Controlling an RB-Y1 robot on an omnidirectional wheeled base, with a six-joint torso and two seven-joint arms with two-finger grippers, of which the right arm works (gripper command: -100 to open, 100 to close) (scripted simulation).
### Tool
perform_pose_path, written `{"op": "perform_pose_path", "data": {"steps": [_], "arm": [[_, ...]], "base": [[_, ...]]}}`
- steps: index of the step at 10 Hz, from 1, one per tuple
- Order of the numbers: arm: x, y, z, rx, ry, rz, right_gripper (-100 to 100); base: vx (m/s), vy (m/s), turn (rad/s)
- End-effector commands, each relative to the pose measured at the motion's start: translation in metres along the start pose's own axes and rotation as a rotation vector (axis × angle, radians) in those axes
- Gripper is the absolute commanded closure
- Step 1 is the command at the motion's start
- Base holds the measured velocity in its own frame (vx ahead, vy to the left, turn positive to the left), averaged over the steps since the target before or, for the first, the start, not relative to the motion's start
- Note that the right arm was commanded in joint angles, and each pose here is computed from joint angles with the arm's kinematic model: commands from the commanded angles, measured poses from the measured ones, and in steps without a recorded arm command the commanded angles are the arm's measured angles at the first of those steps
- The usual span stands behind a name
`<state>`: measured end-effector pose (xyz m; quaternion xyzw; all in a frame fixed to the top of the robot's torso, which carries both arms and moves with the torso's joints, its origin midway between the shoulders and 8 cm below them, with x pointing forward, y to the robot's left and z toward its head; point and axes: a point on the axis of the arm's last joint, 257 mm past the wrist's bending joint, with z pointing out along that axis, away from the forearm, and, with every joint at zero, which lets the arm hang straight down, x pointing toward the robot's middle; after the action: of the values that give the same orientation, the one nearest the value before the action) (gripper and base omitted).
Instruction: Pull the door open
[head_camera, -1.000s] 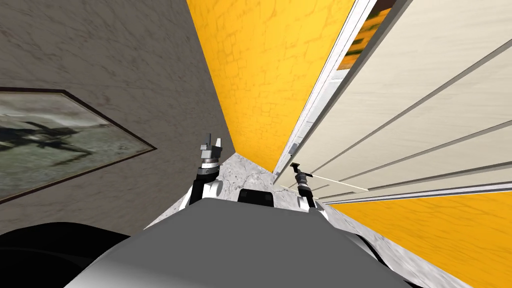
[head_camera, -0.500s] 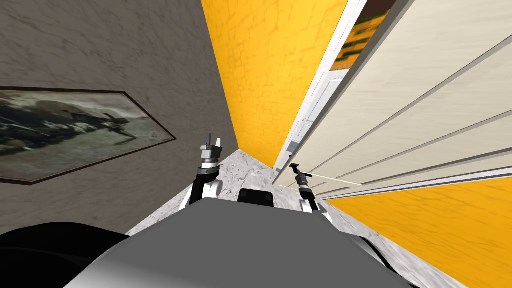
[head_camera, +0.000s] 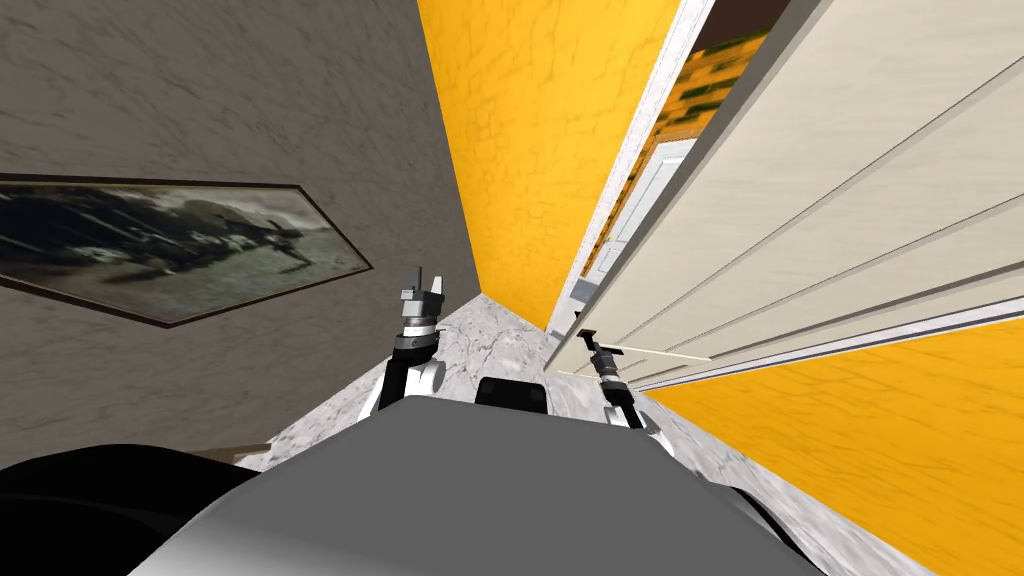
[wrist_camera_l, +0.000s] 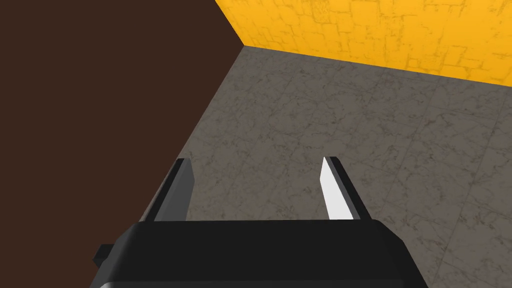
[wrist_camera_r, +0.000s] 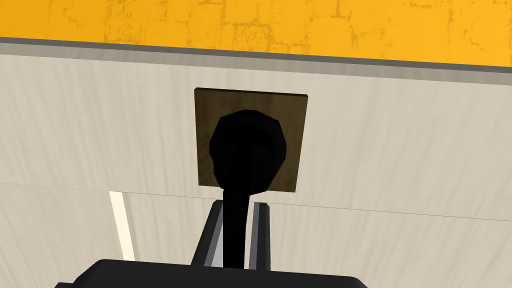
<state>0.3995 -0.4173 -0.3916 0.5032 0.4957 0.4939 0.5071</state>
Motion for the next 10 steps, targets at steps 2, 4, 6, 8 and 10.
{"op": "perform_pose_path", "data": {"steps": [2,4,6,8,10], "arm": [[0.007,-0.002,-0.0107,0.002,0.048,0.003,100],[0.011,-0.001,-0.0186,0.001,0.087,0.004,100],[0.015,-0.001,-0.0247,0.002,0.116,0.006,100],[0.012,-0.003,-0.0293,0.008,0.109,0.007,100],[0.007,-0.003,-0.0359,0.006,0.11,0.007,100]], "base": [[-0.159,-0.049,0.037],[-0.184,-0.07,0.058],[-0.139,-0.085,0.037],[-0.109,-0.037,0.124],[-0.226,-0.088,0.218]]}}
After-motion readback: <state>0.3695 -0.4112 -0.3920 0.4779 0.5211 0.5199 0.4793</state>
